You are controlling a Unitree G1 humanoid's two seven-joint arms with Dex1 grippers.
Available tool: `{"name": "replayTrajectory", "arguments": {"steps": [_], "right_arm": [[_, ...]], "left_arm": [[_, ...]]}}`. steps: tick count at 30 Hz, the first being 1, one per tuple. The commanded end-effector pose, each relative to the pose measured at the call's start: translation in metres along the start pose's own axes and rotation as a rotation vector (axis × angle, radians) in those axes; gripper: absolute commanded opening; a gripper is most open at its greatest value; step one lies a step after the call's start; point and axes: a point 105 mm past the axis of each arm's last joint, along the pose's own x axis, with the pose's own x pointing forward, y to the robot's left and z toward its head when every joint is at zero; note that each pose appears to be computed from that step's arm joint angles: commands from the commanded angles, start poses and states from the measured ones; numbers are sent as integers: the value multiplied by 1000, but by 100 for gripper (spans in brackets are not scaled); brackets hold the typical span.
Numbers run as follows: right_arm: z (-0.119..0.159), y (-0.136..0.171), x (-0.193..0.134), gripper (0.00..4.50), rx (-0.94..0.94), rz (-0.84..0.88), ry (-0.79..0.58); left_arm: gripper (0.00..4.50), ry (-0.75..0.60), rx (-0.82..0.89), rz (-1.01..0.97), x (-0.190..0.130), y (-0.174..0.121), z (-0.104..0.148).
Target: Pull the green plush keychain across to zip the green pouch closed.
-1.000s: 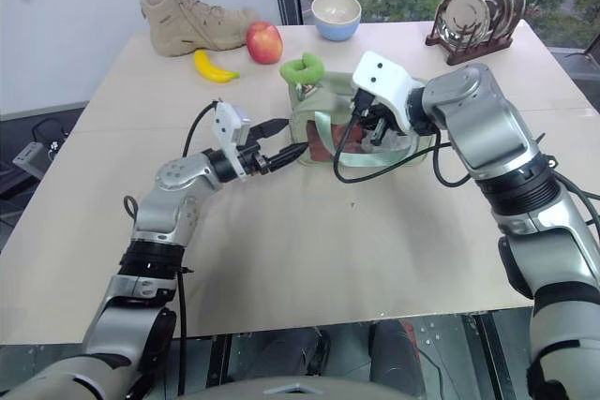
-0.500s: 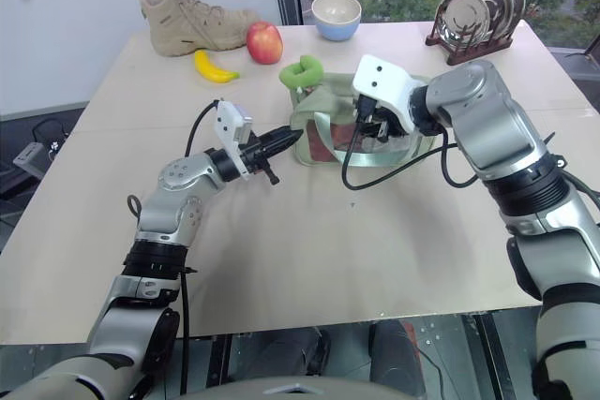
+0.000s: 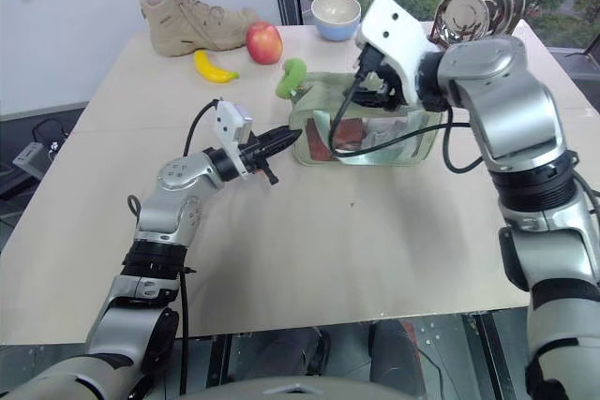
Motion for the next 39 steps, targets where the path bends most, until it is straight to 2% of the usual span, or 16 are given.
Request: {"name": "replayTrajectory", "arguments": {"steps": [1,8,10,11,12,15,16,20,24,29,39], "right_arm": [[17,-3,-2,270,-74,-34,-34],[-16,11,-2,270,-94,43,67],[-25,8,0,274,-76,38,93],[-28,7,1,219,-67,35,100],[-30,5,1,187,-61,32,105],[-34,2,2,48,-51,29,116],[-35,2,2,5,-48,28,120],[-39,1,2,5,-45,31,130],[-40,2,2,5,-46,36,129],[-38,3,3,5,-48,40,125],[-38,6,1,5,-48,40,125]], "left_arm": [[22,-52,58,-5,1,-2,17],[22,-57,48,-1,-1,-2,17],[79,-83,17,-15,-2,-4,22],[104,-85,10,-23,-3,-5,22],[147,-84,4,-30,-3,-6,22],[273,-74,-19,-57,-7,-8,22],[275,-66,-21,-64,-11,-8,21],[275,-40,-23,-73,-27,0,19],[275,9,27,-2,-38,23,15],[275,37,109,89,-28,45,14],[275,96,102,194,-5,63,3]]}}
